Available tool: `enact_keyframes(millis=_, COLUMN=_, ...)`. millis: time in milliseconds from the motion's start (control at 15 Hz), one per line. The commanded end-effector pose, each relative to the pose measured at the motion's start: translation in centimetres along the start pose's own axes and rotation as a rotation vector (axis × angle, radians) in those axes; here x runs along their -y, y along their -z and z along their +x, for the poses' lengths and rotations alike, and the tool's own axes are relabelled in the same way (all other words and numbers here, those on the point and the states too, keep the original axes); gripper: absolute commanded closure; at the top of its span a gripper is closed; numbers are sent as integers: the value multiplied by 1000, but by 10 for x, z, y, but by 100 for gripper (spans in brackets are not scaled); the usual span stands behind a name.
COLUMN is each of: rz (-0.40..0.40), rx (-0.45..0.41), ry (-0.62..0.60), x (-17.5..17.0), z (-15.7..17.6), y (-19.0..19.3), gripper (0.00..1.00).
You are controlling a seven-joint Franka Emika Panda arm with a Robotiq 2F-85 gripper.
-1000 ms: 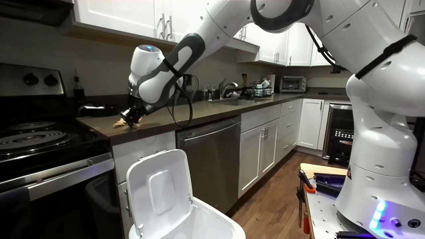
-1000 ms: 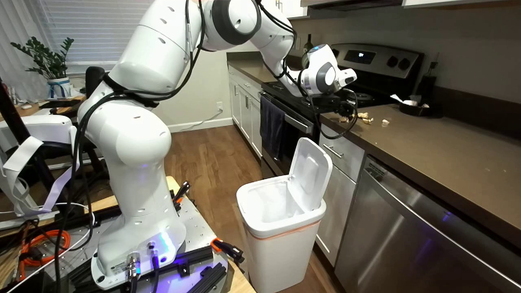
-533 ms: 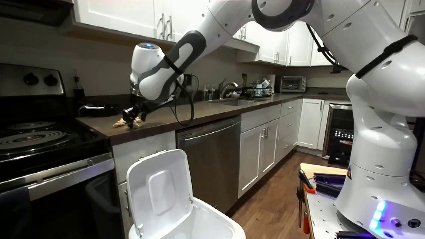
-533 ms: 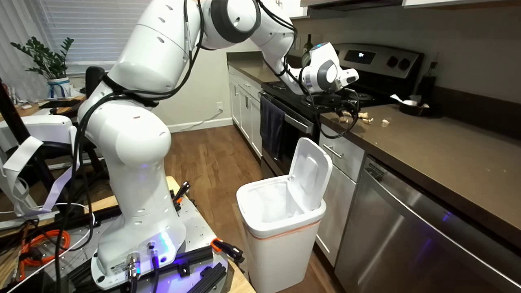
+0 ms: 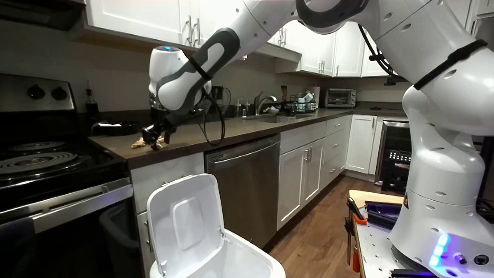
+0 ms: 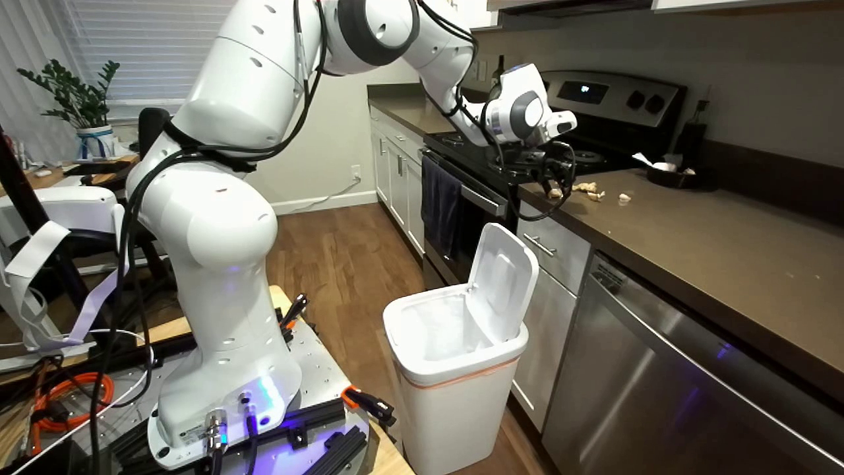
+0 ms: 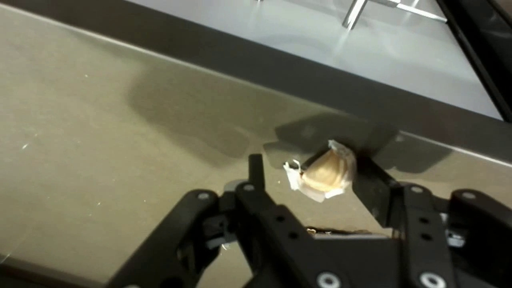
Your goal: Pick one piece of paper on the counter and throw it in the bin
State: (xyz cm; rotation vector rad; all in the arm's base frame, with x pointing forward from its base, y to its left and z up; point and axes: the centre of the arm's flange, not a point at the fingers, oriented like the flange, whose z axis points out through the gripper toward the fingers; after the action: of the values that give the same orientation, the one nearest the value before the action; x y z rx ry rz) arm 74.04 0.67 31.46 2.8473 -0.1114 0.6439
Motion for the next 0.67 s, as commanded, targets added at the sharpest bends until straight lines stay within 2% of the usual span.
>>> enact_keyframes(millis=0, rz=10, rx=48, ry=-32, x=-1, z=-4, y=4, gripper=70)
enact_keyframes(millis=267, rz=21, rx=56, ry=-35, x=1, z=-4, y=4, gripper=97)
enact_keyframes(millis=600, rz=34, rx=72, ry=-35, x=5, z=-1, y=16, gripper=94)
